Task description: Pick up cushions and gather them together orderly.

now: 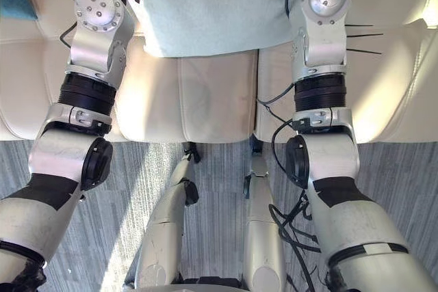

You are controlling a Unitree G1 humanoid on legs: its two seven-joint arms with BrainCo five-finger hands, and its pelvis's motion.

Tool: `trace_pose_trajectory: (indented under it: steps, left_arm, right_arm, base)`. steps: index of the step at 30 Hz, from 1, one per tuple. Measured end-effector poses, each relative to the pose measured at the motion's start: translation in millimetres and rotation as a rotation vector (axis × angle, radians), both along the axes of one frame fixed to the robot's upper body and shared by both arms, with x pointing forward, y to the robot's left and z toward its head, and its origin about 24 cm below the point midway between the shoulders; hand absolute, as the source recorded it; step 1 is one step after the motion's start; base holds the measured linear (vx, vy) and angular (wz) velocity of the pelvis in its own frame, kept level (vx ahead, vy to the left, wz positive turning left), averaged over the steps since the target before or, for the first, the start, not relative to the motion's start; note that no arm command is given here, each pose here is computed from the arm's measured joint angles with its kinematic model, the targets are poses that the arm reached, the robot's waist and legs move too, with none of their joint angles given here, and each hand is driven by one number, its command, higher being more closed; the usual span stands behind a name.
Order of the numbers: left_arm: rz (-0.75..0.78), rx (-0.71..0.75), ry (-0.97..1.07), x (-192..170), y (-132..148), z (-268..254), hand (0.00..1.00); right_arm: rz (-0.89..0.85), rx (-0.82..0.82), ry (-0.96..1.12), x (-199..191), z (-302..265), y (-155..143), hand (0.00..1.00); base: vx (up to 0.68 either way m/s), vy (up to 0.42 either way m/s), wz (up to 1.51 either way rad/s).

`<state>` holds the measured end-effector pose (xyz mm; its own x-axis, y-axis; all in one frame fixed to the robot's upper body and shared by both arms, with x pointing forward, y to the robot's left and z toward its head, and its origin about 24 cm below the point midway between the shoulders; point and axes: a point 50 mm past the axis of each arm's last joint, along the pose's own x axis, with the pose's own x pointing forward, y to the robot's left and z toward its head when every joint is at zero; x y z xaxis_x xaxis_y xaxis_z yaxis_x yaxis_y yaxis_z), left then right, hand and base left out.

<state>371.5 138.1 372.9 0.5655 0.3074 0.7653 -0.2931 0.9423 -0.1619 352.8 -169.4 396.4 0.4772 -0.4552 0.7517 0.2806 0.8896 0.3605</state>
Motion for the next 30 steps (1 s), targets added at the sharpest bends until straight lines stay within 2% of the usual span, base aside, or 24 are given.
trace_pose_trajectory:
  steps: [5,9,12,15,18,21,26,28,30]
  left_arm:
    - [0.018,-0.005,-0.013,-2.1,10.5,4.4,0.00]
    - [0.032,-0.063,-0.059,-10.5,30.8,15.2,0.00]
    - [0.044,-0.114,-0.142,-25.6,53.9,27.5,0.00]
    - [0.064,-0.133,-0.138,-28.8,76.8,12.1,0.00]
    - [0.072,-0.167,-0.054,-26.9,100.8,-32.0,0.00]
    - [0.059,-0.137,0.075,-33.7,109.5,-96.8,0.00]
    - [-0.038,-0.154,0.397,-62.7,89.5,-226.0,0.00]
    - [-0.100,-0.199,0.636,-94.0,70.5,-300.8,0.00]
    - [-0.117,-0.231,0.799,-123.2,65.0,-344.3,0.00]
  right_arm:
    - [-0.010,0.036,-0.031,-5.7,6.1,-15.5,0.00]
    - [-0.017,0.118,-0.092,-18.4,15.7,-43.0,0.00]
    - [-0.036,0.142,-0.178,-37.2,28.5,-61.8,0.00]
    - [-0.067,0.113,-0.241,-54.0,32.2,-77.2,0.00]
    - [-0.094,0.066,-0.221,-59.7,-0.4,-96.7,0.00]
    - [-0.099,0.013,-0.065,-56.6,-62.0,-114.1,0.00]
    - [-0.049,-0.054,0.286,-66.8,-183.2,-113.9,0.00]
    - [-0.001,-0.033,0.519,-83.4,-257.1,-102.5,0.00]
    - [0.016,-0.031,0.704,-104.1,-307.1,-94.8,0.00]
  base:
    - [0.00,0.003,0.01]
    - [0.00,0.000,0.00]
    - [0.00,0.000,0.00]
    - [-0.04,-0.020,-0.03]
    - [-0.03,-0.040,0.01]
    - [-0.01,-0.047,0.03]
    - [0.04,-0.071,0.08]
    - [0.07,-0.043,0.08]
    - [0.12,-0.037,0.01]
